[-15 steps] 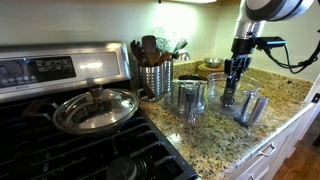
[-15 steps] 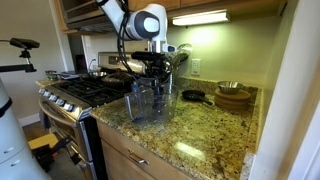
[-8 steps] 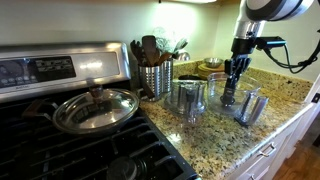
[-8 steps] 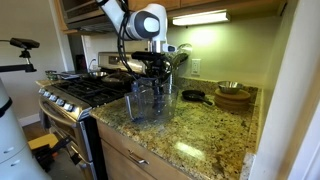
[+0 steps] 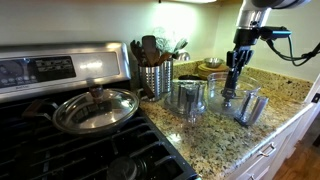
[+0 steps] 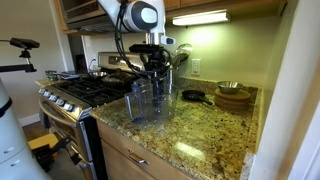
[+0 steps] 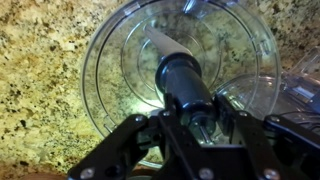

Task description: Pick up the central part of the blender and put it on the countertop.

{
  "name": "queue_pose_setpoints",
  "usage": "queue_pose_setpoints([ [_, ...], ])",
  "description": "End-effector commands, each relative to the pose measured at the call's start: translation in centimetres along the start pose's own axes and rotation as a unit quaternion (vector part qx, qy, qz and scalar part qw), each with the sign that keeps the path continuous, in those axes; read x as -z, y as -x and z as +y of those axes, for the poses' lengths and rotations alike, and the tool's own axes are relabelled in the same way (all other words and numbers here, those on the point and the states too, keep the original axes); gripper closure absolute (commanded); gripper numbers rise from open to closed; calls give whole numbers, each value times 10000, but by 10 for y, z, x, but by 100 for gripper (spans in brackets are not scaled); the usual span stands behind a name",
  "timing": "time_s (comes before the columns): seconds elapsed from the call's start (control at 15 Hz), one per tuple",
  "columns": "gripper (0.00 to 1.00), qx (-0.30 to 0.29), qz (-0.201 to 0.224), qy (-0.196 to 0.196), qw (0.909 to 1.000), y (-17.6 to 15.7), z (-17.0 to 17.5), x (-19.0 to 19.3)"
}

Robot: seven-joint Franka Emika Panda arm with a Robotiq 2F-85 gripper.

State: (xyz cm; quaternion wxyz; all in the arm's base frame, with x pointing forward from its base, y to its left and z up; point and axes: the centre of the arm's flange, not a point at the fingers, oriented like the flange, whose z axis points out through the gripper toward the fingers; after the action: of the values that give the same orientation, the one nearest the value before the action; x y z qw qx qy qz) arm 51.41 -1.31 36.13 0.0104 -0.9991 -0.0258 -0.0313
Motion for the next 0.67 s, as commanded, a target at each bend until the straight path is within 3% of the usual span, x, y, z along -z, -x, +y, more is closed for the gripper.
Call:
queue_pose_setpoints([
  [0.0, 82, 183, 31, -3, 9998, 21, -5, 44],
  [0.27, 82, 151, 116, 114, 9998, 23, 0, 86],
  [0.6, 82, -258, 321, 236, 9989, 15, 31, 119],
])
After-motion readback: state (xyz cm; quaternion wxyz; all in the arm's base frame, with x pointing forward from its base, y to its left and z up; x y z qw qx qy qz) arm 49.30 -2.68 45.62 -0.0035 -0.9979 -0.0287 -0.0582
